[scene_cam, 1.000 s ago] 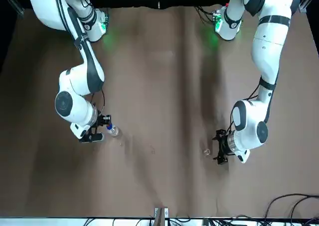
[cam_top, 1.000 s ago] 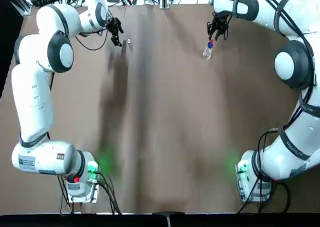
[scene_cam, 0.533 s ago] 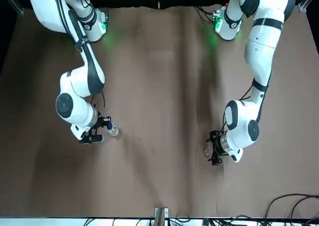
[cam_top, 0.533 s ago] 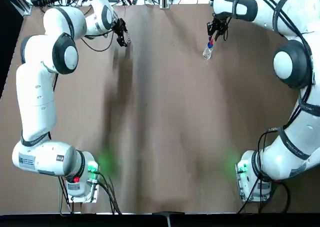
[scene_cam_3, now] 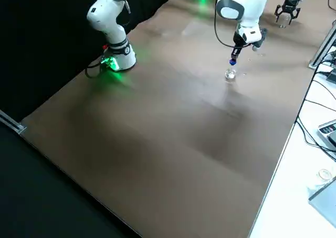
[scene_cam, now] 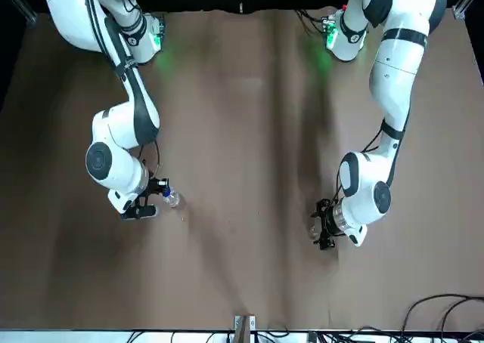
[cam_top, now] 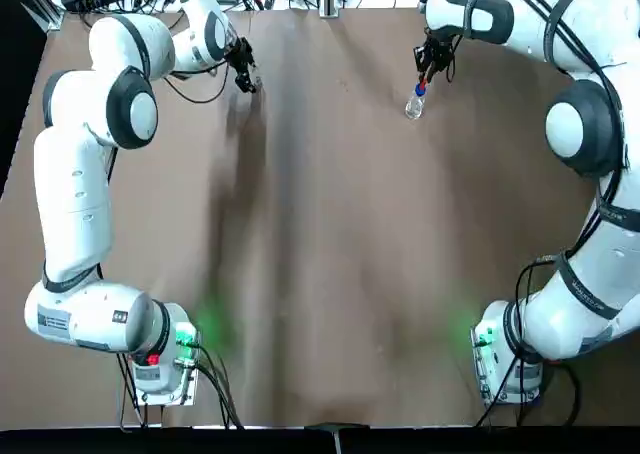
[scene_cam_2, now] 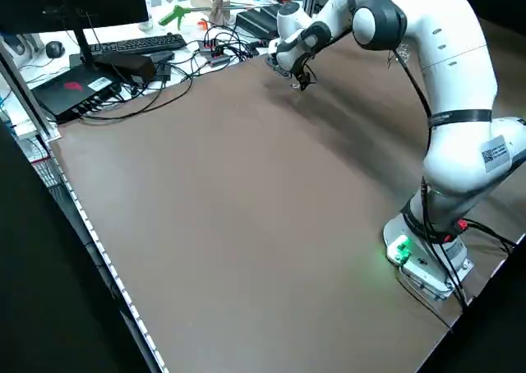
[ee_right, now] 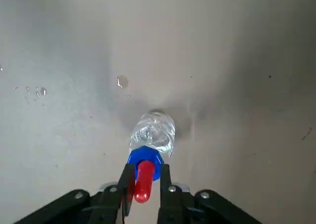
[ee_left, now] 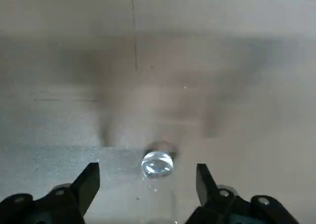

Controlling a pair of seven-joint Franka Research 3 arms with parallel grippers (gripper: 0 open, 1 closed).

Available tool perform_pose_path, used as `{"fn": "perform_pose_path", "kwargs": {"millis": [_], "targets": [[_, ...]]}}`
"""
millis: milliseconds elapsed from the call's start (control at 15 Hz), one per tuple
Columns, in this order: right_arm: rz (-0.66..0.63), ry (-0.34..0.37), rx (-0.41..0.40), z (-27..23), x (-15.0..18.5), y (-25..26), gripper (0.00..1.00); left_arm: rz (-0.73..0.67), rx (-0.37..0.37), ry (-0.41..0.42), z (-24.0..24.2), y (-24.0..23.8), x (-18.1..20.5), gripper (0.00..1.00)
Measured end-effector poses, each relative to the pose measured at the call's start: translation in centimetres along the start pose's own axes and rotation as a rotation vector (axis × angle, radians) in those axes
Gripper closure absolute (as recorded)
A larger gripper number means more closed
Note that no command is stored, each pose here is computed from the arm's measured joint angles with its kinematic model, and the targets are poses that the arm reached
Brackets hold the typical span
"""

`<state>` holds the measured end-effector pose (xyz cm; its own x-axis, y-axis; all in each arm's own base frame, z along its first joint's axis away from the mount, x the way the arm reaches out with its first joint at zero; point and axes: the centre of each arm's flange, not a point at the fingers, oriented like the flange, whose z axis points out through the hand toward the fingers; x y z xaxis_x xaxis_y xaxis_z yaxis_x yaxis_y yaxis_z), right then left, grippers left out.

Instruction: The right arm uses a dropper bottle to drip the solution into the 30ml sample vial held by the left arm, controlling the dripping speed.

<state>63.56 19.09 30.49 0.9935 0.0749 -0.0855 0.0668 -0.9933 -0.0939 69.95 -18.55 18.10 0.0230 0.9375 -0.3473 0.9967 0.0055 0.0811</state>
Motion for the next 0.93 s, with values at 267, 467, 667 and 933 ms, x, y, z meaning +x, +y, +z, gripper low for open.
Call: {"fn": "perform_pose_path", "kwargs": {"millis": [267,467,667,933], "targets": [[0.0,-0.007,-0.001,0.3,0.0,0.0,0.78,-0.01,-0.01,0.003,-0.4,0.4,0.6,0.13],[-0.001,-0.01,-0.001,0.4,-0.1,0.0,0.86,-0.02,-0.02,0.004,-0.9,0.8,1.4,0.08],[0.02,-0.011,-0.002,0.4,-0.1,-0.1,0.95,-0.037,-0.032,0.004,-1.6,1.3,2.6,0.0],[0.047,-0.012,-0.002,0.5,-0.2,-0.4,0.96,-0.044,-0.043,0.004,-2.4,1.8,3.6,0.0]]}}
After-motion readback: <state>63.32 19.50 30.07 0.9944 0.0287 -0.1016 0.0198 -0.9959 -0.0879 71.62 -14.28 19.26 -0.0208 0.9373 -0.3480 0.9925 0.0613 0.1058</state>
